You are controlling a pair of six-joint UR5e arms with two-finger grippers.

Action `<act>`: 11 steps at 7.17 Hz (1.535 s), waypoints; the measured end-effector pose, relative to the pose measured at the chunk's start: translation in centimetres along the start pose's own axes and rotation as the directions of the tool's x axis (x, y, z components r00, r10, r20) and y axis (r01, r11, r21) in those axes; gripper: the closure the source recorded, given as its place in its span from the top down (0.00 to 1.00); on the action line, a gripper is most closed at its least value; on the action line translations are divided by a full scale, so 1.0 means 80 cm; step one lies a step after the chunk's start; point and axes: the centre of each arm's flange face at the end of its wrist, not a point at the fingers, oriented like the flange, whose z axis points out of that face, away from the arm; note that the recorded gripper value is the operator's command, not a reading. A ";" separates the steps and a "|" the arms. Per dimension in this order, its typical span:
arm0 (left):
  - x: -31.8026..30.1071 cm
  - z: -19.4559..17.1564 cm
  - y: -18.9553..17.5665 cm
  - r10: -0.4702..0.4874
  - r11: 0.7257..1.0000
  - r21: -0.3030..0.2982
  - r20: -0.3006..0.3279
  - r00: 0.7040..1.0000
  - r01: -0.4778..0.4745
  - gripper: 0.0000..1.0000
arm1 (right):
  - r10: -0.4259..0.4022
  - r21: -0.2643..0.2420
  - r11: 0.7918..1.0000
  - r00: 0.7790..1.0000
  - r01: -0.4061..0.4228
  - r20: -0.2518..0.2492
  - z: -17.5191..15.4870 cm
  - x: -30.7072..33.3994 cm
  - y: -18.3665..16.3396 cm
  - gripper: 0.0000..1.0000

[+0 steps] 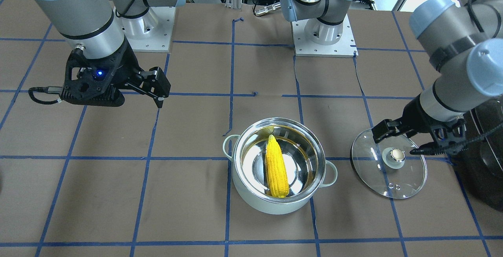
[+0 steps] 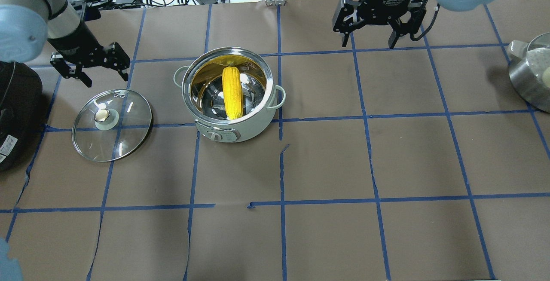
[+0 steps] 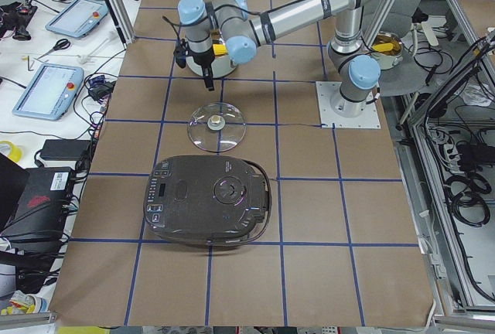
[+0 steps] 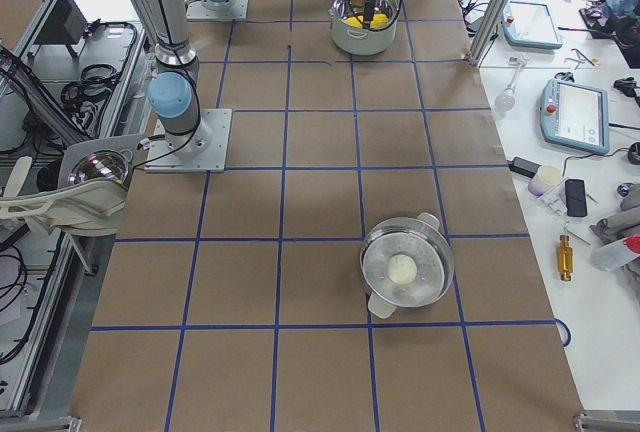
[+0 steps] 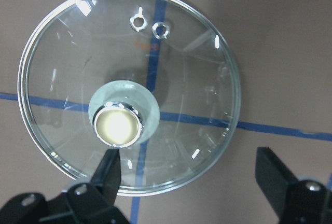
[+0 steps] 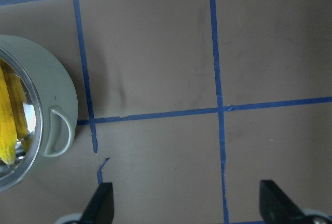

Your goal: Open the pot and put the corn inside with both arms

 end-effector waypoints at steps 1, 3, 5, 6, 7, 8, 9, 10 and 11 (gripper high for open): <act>0.053 -0.054 0.033 0.002 1.000 0.024 0.005 1.000 -0.002 0.93 | -0.013 -0.014 1.000 1.000 0.013 -0.010 -0.004 0.006 0.011 1.00; 0.133 -0.127 0.104 0.071 0.992 0.103 -0.003 0.997 -0.070 0.95 | -0.020 -0.061 0.998 1.000 0.019 -0.024 -0.005 0.013 0.027 1.00; 0.150 -0.153 0.133 0.109 0.982 0.154 -0.005 0.994 -0.107 0.96 | -0.022 -0.073 0.997 0.999 0.020 -0.027 -0.009 0.017 0.050 1.00; 0.148 -0.154 0.135 0.116 0.981 0.157 -0.004 0.993 -0.114 0.97 | -0.025 -0.088 0.996 0.999 0.022 -0.028 -0.004 0.020 0.067 1.00; 0.147 -0.154 0.135 0.123 0.980 0.158 -0.004 0.992 -0.121 0.98 | -0.033 -0.096 0.995 0.999 0.031 -0.027 0.001 0.022 0.081 1.00; 0.146 -0.154 0.136 0.128 0.979 0.158 -0.003 0.992 -0.126 1.00 | -0.043 -0.096 0.995 0.999 0.040 -0.026 0.003 0.024 0.088 1.00; 0.146 -0.155 0.138 0.135 0.979 0.157 0.000 0.991 -0.133 1.00 | -0.047 -0.093 0.995 0.999 0.045 -0.026 0.003 0.026 0.091 1.00; 0.146 -0.156 0.139 0.143 0.978 0.156 0.001 0.990 -0.141 1.00 | -0.046 -0.084 0.995 0.999 0.044 -0.025 -0.002 0.031 0.092 1.00; 0.146 -0.157 0.139 0.150 0.977 0.156 0.002 0.989 -0.148 1.00 | -0.038 -0.077 0.996 0.999 0.036 -0.025 -0.007 0.041 0.090 1.00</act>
